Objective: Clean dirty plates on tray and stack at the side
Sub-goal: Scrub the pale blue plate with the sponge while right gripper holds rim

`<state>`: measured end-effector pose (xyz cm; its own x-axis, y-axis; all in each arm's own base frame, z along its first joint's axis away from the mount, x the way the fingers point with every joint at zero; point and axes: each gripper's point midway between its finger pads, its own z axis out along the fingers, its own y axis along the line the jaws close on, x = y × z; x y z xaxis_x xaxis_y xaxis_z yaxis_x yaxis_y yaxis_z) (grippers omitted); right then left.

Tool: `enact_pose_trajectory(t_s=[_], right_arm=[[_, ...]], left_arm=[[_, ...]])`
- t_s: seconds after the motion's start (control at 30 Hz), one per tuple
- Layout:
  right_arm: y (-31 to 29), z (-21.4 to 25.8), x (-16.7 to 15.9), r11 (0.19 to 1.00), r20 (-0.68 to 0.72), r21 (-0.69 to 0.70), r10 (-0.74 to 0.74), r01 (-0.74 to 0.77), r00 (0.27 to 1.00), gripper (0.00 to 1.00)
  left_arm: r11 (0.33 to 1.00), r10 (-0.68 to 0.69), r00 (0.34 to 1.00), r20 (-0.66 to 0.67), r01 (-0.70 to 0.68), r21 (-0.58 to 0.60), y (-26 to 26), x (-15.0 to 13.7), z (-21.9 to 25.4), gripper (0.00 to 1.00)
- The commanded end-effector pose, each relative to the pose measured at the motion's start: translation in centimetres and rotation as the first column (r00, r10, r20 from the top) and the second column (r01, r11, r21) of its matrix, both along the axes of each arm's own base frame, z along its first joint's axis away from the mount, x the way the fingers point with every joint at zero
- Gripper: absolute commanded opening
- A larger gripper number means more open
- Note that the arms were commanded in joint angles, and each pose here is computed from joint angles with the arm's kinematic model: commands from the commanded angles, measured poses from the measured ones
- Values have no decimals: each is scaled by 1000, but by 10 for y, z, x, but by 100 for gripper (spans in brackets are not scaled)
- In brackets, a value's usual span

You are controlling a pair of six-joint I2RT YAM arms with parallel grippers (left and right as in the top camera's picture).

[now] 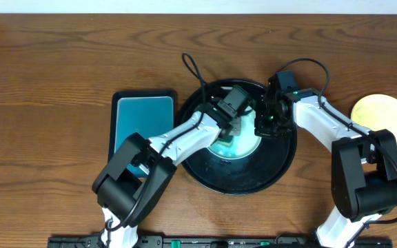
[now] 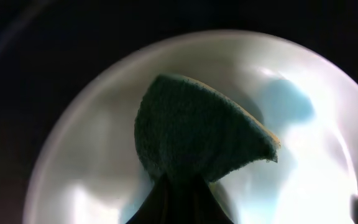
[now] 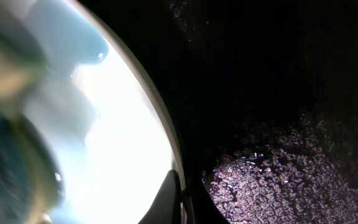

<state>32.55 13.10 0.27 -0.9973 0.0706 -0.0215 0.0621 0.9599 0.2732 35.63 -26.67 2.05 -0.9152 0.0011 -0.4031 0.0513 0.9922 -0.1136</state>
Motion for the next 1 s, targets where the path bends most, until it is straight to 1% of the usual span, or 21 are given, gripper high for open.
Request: enact_pose_trajectory(t_s=[0.0,0.1,0.17,0.23,0.3,0.33,0.43,0.63,0.67,0.7,0.8,0.97], right_arm=[[-2,-14,-16,999,-50,-35,13,-14,999,1],[-2,-14,-16,999,-50,-35,13,-15,999,1],[-2,-14,-16,999,-50,-35,13,-14,999,1],[-2,-14,-16,999,-50,-35,13,-15,999,1],[-2,-14,-16,999,-51,-35,13,-15,999,1],[-2,-14,-16,999,-51,-35,13,-15,999,1],[-2,-14,-16,999,-52,-35,13,-15,999,1],[-2,-14,-16,999,-52,-35,13,-15,999,1],[-2,-14,-16,999,-52,-35,13,-15,999,1],[-2,-14,-17,999,-52,-35,13,-15,999,1],[-2,-14,-17,999,-54,-36,13,-15,998,1],[-2,-14,-17,999,-55,-36,13,-15,998,1]], left_arm=[[983,157,987,21,-159,90,45,20,-14,7],[987,149,988,-29,-147,62,43,15,-17,7],[993,119,989,-86,-118,14,32,6,-20,7],[995,67,986,-153,-76,-58,14,-7,-22,8],[982,-41,967,-250,-7,-188,-19,-32,-20,7],[975,-78,959,-274,15,-222,-30,-42,-19,7],[963,-145,942,-302,64,-262,-49,-61,-17,7],[955,-217,930,-298,139,-262,-71,-85,-17,7],[957,-216,933,-289,143,-252,-71,-85,-17,8],[969,-192,948,-255,141,-205,-67,-79,-19,8],[987,-130,973,-190,108,-121,-51,-61,-21,7],[1000,-5,996,-92,3,-22,-14,-23,-19,8]])
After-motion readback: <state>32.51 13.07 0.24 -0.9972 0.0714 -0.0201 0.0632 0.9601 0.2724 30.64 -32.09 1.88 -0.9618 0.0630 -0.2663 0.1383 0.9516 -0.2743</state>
